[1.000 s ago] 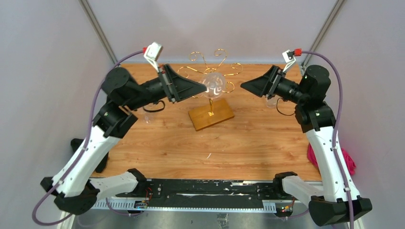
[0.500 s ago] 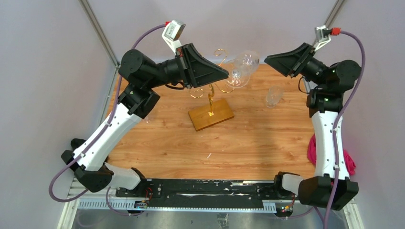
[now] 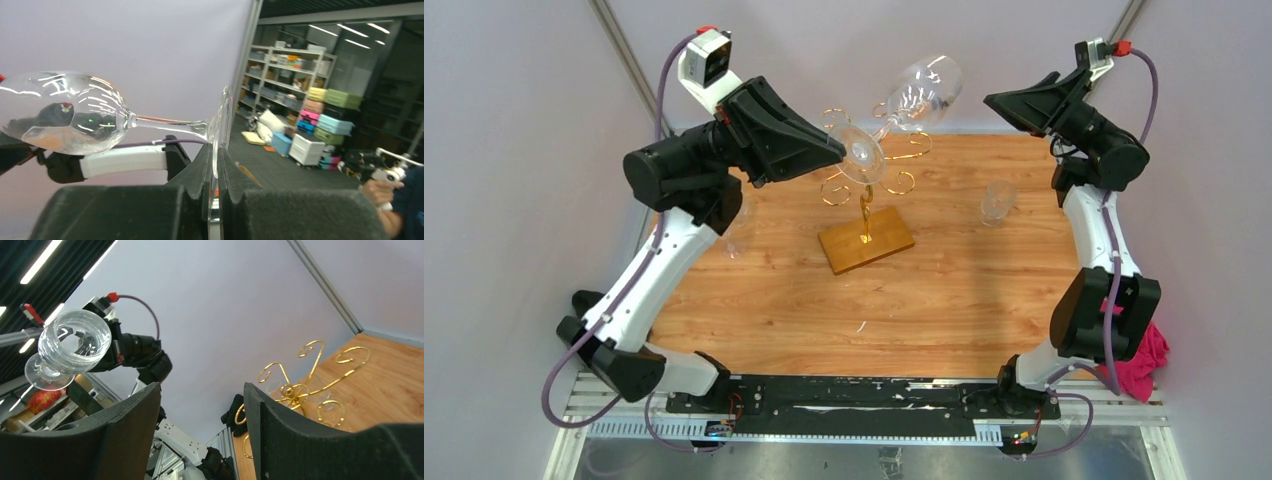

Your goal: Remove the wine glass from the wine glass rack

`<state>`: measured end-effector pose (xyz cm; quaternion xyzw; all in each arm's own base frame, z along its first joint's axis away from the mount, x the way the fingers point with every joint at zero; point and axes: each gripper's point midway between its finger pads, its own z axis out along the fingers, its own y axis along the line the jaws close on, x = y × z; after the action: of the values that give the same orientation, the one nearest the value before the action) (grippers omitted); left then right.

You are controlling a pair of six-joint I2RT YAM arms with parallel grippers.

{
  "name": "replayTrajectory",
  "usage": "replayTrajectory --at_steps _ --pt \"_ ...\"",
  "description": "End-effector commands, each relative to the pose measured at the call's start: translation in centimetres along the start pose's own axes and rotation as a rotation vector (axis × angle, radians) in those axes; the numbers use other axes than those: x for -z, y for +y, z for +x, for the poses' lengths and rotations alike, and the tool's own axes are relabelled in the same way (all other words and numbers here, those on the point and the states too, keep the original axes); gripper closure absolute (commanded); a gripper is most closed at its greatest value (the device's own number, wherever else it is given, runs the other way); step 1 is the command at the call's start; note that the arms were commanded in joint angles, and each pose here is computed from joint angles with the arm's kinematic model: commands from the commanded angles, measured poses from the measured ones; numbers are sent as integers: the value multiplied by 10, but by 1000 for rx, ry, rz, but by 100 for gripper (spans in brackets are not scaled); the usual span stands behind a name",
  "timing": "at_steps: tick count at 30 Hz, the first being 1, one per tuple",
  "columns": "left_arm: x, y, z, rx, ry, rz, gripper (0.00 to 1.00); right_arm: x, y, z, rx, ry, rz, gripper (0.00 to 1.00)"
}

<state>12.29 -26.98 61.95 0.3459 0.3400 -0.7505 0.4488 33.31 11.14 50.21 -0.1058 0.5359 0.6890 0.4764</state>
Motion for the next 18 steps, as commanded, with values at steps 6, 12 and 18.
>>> replayTrajectory --at_steps 6,12,18 --pt "18 0 27 63 39 267 100 -19 107 26 280 94 -227 33" --pt "20 9 31 73 33 251 100 -26 119 29 293 126 -260 34" --pt "21 10 30 70 30 246 100 -25 123 37 275 144 -261 34"
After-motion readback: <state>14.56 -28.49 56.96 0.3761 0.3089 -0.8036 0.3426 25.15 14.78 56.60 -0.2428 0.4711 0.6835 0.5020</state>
